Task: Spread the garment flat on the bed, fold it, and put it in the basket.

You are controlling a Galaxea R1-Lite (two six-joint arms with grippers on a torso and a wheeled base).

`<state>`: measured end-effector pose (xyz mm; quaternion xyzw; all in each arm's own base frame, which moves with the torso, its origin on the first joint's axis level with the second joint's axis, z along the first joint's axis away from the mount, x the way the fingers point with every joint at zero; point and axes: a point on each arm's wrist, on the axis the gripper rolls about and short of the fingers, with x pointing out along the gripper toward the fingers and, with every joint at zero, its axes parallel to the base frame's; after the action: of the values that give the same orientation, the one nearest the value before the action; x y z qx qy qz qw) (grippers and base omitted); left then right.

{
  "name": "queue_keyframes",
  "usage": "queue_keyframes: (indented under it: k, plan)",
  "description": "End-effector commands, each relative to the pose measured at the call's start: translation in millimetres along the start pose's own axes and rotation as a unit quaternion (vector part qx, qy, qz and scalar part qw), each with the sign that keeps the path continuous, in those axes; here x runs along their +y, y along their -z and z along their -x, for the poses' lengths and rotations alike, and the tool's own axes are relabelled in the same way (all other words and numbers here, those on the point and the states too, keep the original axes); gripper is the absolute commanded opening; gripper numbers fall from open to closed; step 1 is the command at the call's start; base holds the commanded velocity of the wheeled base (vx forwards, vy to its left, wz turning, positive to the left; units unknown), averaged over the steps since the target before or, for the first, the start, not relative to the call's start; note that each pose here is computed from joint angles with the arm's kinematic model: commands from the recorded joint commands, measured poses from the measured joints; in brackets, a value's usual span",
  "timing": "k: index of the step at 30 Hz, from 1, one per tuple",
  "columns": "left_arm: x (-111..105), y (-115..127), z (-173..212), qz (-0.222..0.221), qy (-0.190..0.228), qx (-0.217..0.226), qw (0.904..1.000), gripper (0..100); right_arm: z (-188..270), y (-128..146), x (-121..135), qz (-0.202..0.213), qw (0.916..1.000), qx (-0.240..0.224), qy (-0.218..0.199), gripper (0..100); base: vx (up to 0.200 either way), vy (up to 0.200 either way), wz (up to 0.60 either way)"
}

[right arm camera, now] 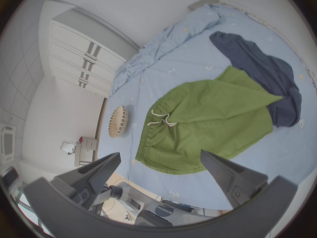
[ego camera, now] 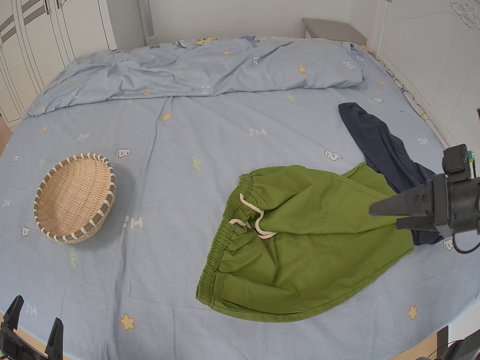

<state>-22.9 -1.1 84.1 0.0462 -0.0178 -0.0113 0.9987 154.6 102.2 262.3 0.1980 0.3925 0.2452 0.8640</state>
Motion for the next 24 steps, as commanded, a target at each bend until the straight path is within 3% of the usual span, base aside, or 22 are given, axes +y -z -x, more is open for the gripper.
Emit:
queue_keyframes:
  k: [1,2,3,6,7,8,9,10,11,12,13,14,15,16,17,18,19,22,24]
  plan:
    - [10,-97,27,0.107,0.012,-0.180,0.9778,100,25,10,-7,0.033,0.9987,-0.039,-0.008,100,0.000,0.000,0.00]
    - [14,-122,28,0.162,0.040,-0.189,0.9677,100,26,10,-8,0.033,0.9985,-0.042,-0.009,100,0.000,0.000,0.00]
    - [19,-150,23,0.218,0.076,-0.171,0.9579,100,25,8,-8,0.032,0.9984,-0.046,-0.008,100,0.000,0.000,0.00]
    - [19,-176,6,0.169,0.112,-0.085,0.9755,100,21,7,-16,0.026,0.9980,-0.057,0.014,100,0.000,0.000,0.00]
    - [18,-177,-2,0.163,0.122,-0.063,0.9770,100,21,6,-16,0.025,0.9977,-0.061,0.016,100,0.000,0.000,0.00]
    - [14,-182,-34,0.172,0.152,0.011,0.9733,100,17,1,-17,0.032,0.9959,-0.082,0.021,100,0.000,0.000,0.00]
    - [12,-181,-48,0.182,0.158,0.041,0.9696,100,14,-2,-18,0.033,0.9950,-0.091,0.025,100,0.000,0.000,0.00]
    - [12,-181,-48,0.182,0.158,0.041,0.9696,100,14,-2,-18,0.033,0.9950,-0.091,0.025,100,0.000,0.000,0.00]
    - [6,-180,-82,0.214,0.168,0.104,0.9566,100,10,-5,-22,0.034,0.9929,-0.112,0.024,100,0.000,0.000,0.00]
    - [5,-179,-89,0.220,0.173,0.118,0.9528,100,11,-6,-21,0.034,0.9923,-0.117,0.022,100,0.000,0.000,0.00]
    - [-4,-173,-110,0.239,0.197,0.167,0.9360,100,11,-8,-20,0.035,0.9912,-0.127,0.011,100,0.000,0.000,0.00]
    - [-7,-172,-115,0.244,0.204,0.179,0.9308,100,12,-8,-19,0.034,0.9912,-0.128,0.010,100,0.000,0.000,0.00]
    - [-18,-168,-128,0.263,0.226,0.219,0.9121,100,12,-7,-20,0.033,0.9913,-0.127,0.011,100,0.000,0.000,0.00]
    - [-25,-165,-135,0.273,0.239,0.242,0.8999,100,12,-7,-20,0.034,0.9913,-0.127,0.011,100,0.000,0.000,0.00]
    - [-32,-164,-142,0.278,0.250,0.260,0.8901,100,11,-6,-20,0.034,0.9917,-0.123,0.010,100,0.000,0.000,0.00]
    - [-34,-164,-143,0.279,0.252,0.263,0.8886,100,11,-6,-20,0.034,0.9918,-0.123,0.010,100,0.000,0.000,0.00]
    - [-48,-156,-161,0.278,0.257,0.308,0.8728,100,8,-3,-22,0.033,0.9931,-0.111,0.016,100,0.000,0.000,0.00]
    - [-65,-136,-192,0.265,0.238,0.366,0.8598,100,4,-1,-27,0.030,0.9944,-0.096,0.031,100,0.000,0.000,0.00]
    - [-72,-129,-206,0.257,0.235,0.381,0.8565,100,-1,3,-31,0.027,0.9954,-0.084,0.039,100,0.000,0.000,0.00]
